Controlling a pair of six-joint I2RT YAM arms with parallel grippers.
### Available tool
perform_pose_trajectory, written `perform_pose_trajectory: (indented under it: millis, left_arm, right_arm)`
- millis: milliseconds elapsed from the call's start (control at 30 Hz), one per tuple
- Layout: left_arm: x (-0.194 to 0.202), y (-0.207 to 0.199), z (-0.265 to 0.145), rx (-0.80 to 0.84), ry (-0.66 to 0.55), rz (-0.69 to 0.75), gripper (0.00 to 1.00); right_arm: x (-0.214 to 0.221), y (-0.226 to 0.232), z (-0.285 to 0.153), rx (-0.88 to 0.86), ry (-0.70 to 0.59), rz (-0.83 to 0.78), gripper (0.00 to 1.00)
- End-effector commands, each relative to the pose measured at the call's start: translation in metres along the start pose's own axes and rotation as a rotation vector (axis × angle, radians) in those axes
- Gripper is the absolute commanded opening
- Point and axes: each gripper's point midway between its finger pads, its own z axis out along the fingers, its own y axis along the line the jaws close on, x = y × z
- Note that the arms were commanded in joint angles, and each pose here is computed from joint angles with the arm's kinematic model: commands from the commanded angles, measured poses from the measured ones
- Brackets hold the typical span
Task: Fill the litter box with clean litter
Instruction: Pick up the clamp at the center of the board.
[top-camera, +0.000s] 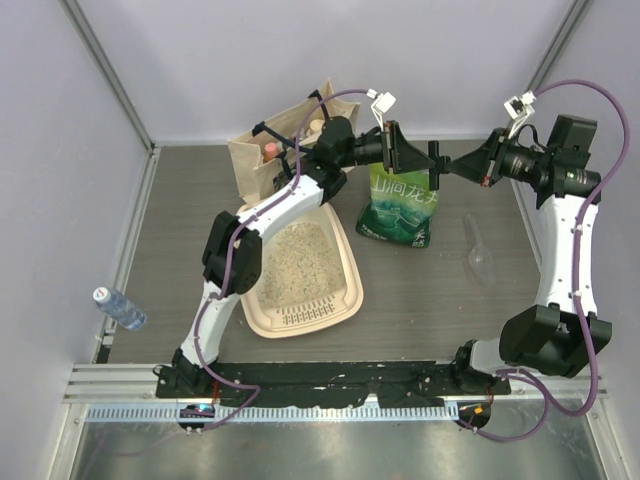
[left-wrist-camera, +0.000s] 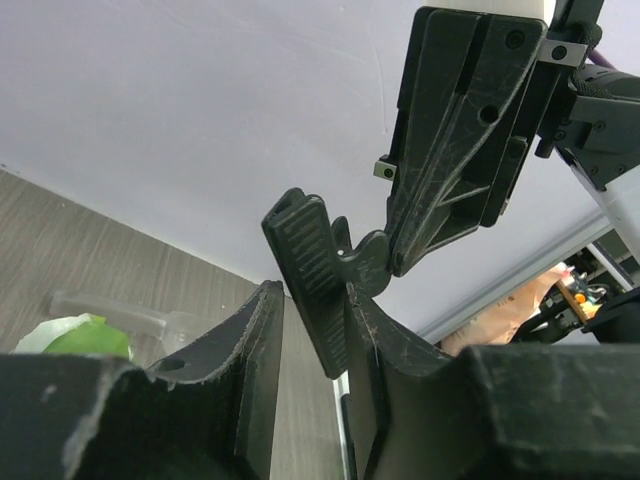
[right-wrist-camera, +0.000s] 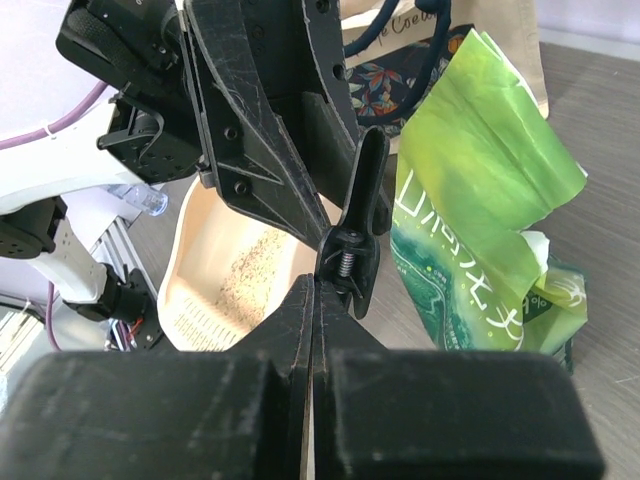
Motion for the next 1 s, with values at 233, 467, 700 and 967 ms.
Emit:
perform_pose_trajectory:
  millis: [233, 467, 700, 967]
  left_arm:
    - [-0.015, -0.024, 0.0, 0.081, -0.014, 0.032, 0.41]
    - [-0.016, -0.031, -0.001, 0.115, -0.009, 0.033, 0.12]
    - [-0.016, -0.03, -0.001, 0.11, -0.006, 0.043, 0.0]
    - [-0.023, -0.018, -0.009, 0.08, -0.013, 0.046, 0.0]
  right_arm:
    - [-0.006, 0.001, 0.006, -0.015, -0.022, 0.017, 0.01]
    - [0.0, -0.015, 0.011, 0.024, -0.015, 0.052, 0.01]
    - [0.002, -0.021, 0.013, 0.029, -0.009, 0.057, 0.01]
    - [-0.012, -0.004, 0.003, 0.006, -0.035, 0.013, 0.57]
